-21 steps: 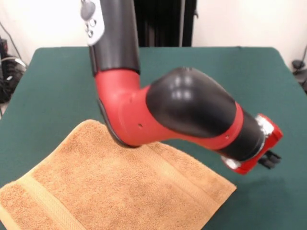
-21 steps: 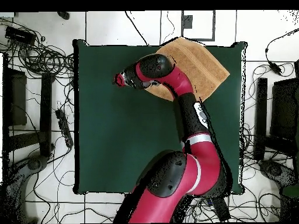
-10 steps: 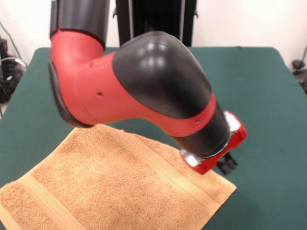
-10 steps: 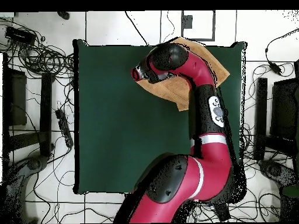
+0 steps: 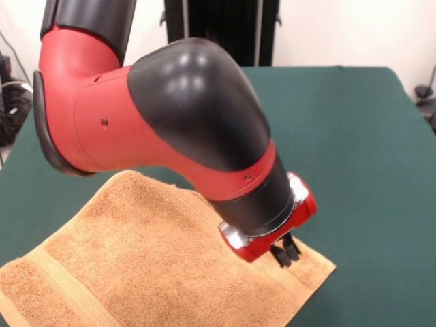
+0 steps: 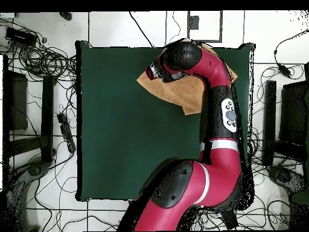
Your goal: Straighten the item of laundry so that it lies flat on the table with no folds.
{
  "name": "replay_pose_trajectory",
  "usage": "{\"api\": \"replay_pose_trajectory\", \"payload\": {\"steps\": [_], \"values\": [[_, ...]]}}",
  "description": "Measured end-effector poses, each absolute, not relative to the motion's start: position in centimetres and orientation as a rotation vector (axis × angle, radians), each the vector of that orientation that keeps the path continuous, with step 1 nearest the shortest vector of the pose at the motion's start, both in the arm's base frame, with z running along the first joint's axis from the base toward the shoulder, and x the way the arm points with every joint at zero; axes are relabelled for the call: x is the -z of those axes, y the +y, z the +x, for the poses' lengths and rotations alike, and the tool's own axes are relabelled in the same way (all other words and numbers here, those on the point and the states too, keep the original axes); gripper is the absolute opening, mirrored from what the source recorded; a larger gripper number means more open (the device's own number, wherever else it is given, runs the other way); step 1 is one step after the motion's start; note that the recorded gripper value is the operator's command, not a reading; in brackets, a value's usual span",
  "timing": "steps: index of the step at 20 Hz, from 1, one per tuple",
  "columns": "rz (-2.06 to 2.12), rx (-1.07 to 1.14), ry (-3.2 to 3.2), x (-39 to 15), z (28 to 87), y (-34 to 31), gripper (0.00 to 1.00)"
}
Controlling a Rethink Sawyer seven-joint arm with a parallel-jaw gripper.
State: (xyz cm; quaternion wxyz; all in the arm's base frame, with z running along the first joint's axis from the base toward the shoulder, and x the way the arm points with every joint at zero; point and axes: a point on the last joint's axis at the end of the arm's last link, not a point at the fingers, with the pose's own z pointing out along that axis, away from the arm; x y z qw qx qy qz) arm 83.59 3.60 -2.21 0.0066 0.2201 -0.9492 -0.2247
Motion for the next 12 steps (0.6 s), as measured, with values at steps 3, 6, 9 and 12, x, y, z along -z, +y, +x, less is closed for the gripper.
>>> {"api": "replay_pose_trajectory", "payload": {"steps": [3, 6, 9, 12], "values": [[0.673, 0.707, -2.968, 2.9, 83.6, 3.2, 0.0], [0.647, 0.719, -2.952, 4.6, 83.1, 2.7, 0.0], [0.622, 0.739, -2.933, 6.2, 82.6, 2.5, 0.0], [0.604, 0.762, -2.928, 6.1, 82.8, 2.1, 0.0]]}}
